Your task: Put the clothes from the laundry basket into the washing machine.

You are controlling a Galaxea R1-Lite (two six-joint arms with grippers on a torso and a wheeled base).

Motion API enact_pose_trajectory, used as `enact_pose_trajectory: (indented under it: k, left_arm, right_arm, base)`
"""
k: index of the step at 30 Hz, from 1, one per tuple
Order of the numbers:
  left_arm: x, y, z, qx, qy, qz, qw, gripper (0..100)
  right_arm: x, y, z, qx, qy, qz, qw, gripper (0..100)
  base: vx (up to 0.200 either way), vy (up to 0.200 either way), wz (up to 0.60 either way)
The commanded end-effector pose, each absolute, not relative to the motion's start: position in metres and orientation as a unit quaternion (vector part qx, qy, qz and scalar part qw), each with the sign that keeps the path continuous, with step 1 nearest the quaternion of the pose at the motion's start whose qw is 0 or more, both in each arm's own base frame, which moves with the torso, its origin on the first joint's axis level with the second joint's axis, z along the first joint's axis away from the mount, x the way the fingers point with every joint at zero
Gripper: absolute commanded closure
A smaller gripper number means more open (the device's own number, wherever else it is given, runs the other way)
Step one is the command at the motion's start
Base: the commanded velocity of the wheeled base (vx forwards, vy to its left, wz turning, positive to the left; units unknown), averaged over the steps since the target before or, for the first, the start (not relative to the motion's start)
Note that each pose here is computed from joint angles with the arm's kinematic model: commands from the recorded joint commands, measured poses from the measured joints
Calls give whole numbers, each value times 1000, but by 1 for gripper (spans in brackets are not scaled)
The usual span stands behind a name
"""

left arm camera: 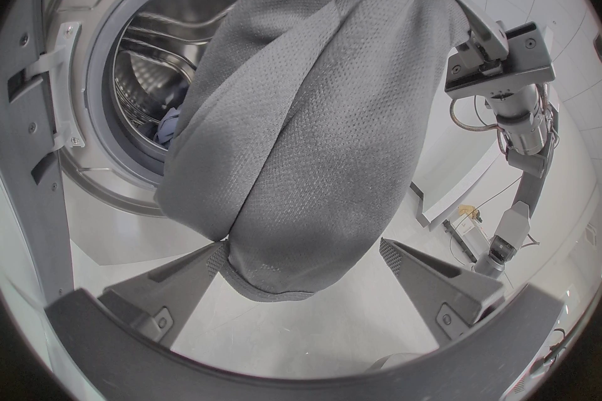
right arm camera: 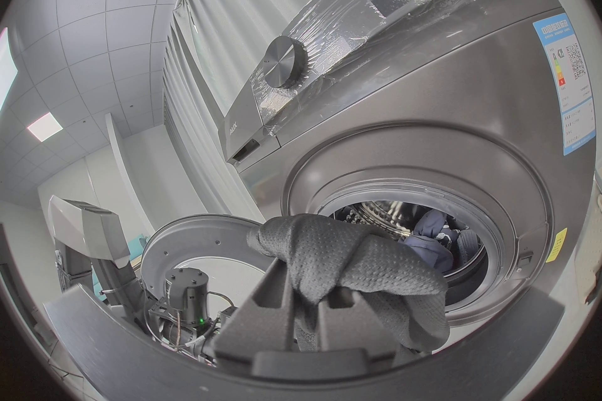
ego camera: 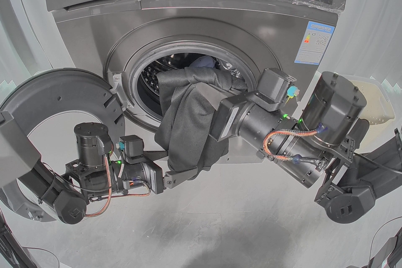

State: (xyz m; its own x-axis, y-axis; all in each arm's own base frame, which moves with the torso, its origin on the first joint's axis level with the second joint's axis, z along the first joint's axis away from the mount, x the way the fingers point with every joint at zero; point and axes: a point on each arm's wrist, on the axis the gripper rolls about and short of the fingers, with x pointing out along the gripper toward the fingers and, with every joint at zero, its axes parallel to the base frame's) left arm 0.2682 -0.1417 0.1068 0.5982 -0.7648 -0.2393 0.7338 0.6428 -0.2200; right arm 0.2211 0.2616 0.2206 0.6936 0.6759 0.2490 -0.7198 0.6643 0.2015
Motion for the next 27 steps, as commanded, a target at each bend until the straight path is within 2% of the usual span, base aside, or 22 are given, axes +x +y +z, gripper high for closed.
enact_pose_trajectory:
  k: [1, 21, 22, 27]
  left_arm:
    - [273, -148, 102, -48, 160, -425, 890, 0]
    - [285, -168, 96, -38, 133, -405, 904, 0]
    - [285, -170, 96, -37, 130, -404, 905, 100]
    - [285, -174, 92, -38, 108, -399, 910, 100]
  right_arm:
    - [220, 261, 221, 144, -78, 384, 909, 100]
    - [220, 262, 217, 141, -72, 385, 909, 100]
    - [220, 262, 217, 141, -72, 385, 909, 100]
    - [220, 262, 216, 141, -71, 385, 909, 100]
  base:
    - [0, 0, 0]
    - [0, 0, 0]
    - [0, 0, 0]
    - [0, 0, 0]
